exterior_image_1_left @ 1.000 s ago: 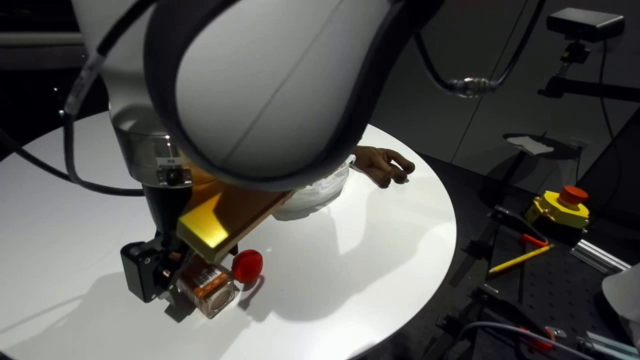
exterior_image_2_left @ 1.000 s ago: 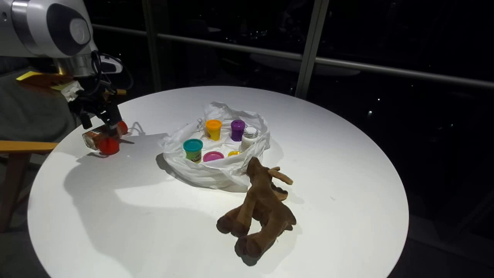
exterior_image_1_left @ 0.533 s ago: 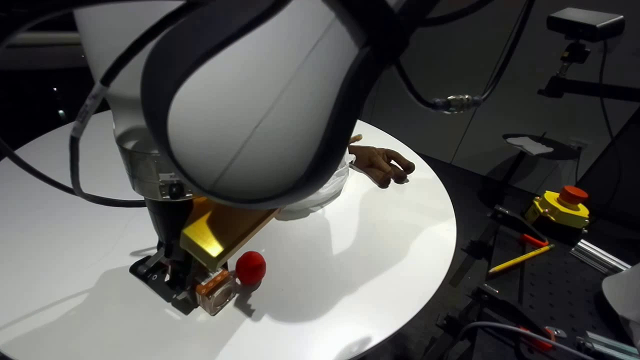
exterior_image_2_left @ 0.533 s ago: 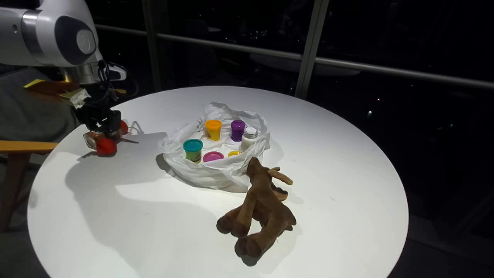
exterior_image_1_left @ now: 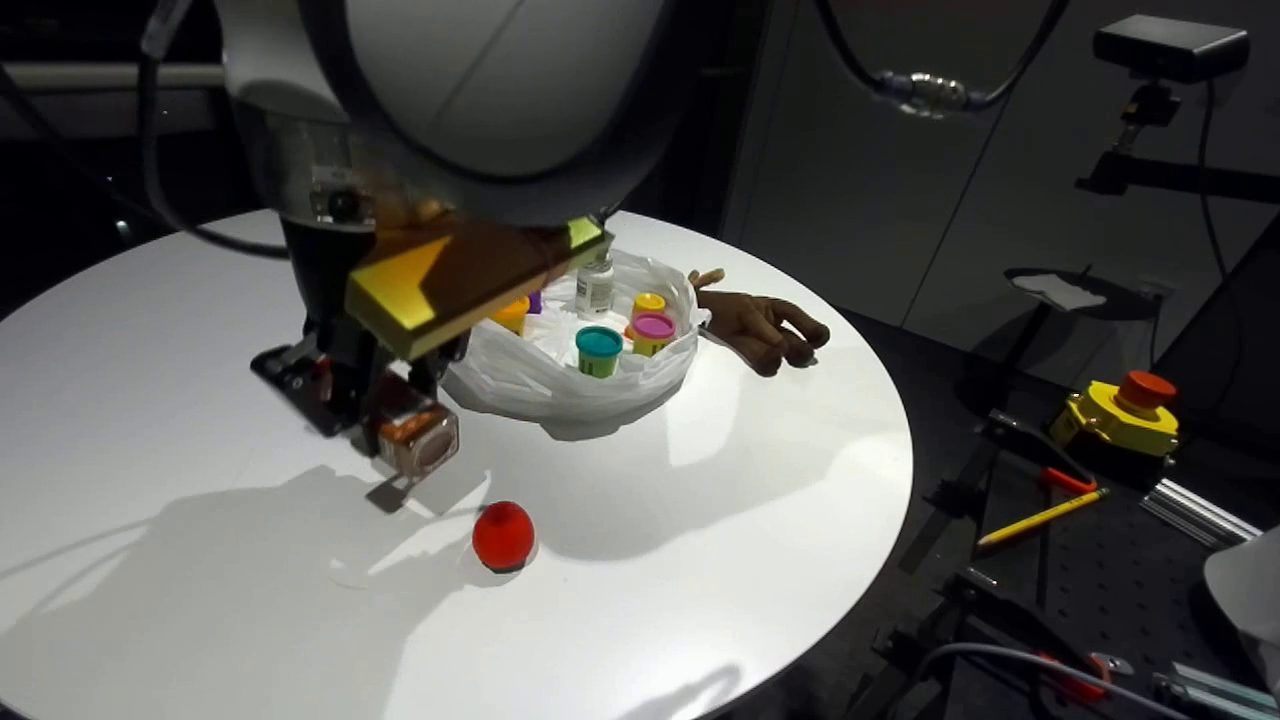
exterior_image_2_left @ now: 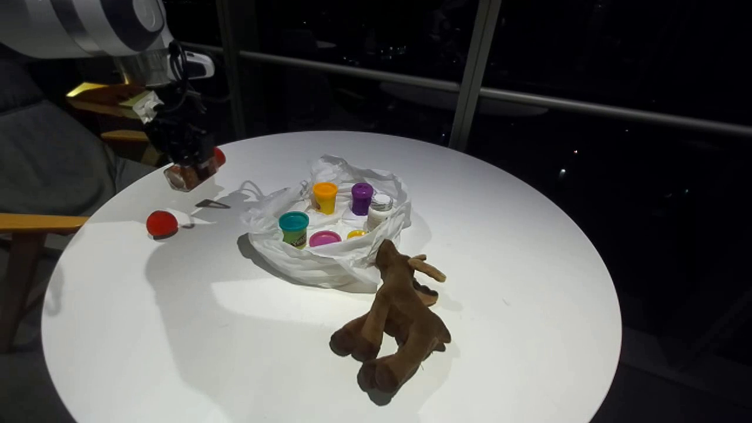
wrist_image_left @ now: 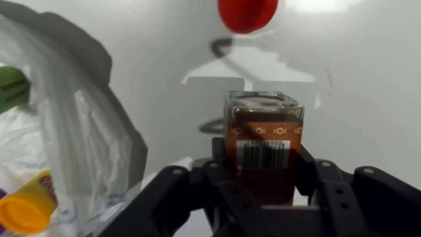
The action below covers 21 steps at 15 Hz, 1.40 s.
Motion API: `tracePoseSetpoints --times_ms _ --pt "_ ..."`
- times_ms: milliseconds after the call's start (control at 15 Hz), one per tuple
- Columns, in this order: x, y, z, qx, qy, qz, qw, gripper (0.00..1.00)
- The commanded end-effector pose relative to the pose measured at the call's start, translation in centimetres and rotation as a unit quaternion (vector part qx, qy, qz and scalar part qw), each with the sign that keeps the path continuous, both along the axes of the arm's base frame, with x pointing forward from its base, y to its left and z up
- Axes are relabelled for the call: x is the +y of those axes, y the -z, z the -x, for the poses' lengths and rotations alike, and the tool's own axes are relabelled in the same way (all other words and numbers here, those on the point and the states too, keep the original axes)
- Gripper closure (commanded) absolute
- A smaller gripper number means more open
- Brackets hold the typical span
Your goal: Put all the objects on the table into the plastic bag
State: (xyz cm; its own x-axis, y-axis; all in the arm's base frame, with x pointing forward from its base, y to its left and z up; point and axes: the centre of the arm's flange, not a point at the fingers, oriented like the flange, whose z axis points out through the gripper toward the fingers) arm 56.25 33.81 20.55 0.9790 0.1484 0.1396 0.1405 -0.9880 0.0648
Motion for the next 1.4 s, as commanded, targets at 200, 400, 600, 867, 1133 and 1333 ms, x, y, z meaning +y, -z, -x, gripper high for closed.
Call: tracePoseSetpoints --times_ms 200,400,600,867,1133,1333 --pt "-9.5 -7.0 -2.7 -0.075 0.065 0.097 0.9903 0.74" --pt "-14.2 -6.6 -3.7 -0.098 0.09 0.131 0.9823 0.75" --pt "-18.1 -5.0 -4.1 -0.093 0.103 0.16 0.9774 0.75" --pt "-21.6 -2.4 -3.8 -0.069 0.109 0.149 0.9805 0.75" --pt "-23.0 -1.0 -3.7 -0.081 0.114 0.115 0.9835 0.76" --pt "-23.6 -0.6 -3.7 -0.118 0.116 0.088 0.9822 0.77"
